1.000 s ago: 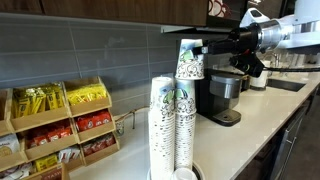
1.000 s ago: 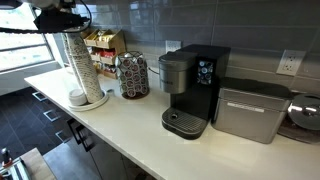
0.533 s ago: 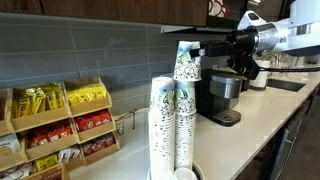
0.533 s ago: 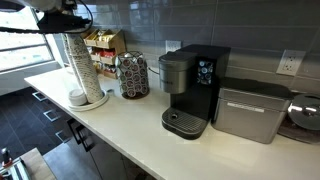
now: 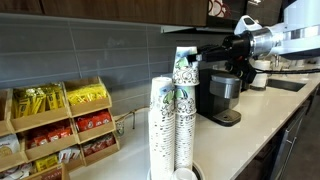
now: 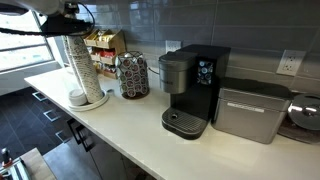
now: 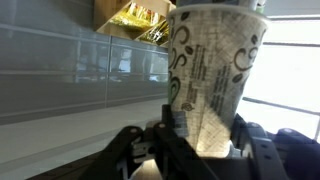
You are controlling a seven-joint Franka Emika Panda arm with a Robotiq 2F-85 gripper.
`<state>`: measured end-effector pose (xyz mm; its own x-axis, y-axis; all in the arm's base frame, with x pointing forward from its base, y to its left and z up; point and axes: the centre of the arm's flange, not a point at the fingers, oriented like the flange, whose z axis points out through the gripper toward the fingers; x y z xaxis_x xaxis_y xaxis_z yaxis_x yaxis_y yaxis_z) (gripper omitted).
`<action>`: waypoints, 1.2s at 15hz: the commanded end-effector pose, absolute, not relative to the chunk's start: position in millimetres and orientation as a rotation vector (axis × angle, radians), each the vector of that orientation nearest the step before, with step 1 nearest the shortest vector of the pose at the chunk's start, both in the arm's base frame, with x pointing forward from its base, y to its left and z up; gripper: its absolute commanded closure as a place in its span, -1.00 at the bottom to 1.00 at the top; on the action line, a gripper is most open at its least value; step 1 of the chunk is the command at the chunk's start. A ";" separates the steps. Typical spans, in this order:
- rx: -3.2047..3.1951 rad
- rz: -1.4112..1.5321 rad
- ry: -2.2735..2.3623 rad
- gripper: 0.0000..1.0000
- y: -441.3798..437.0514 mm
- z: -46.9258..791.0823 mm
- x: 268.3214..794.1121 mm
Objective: Stack the coffee cup on top of the right stacked cups
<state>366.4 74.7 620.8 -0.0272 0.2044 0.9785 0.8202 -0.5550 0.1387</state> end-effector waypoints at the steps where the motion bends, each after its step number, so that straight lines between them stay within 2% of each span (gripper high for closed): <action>1: -1.757 -1.613 -1.076 -0.57 76.1 611.0 365.7; 3: -1.756 -1.612 -1.072 -0.57 76.1 612.6 365.4; 6: -1.753 -1.616 -1.077 -0.98 75.1 617.6 363.3; 18: -1.890 -1.538 -1.073 -1.00 75.6 664.6 351.5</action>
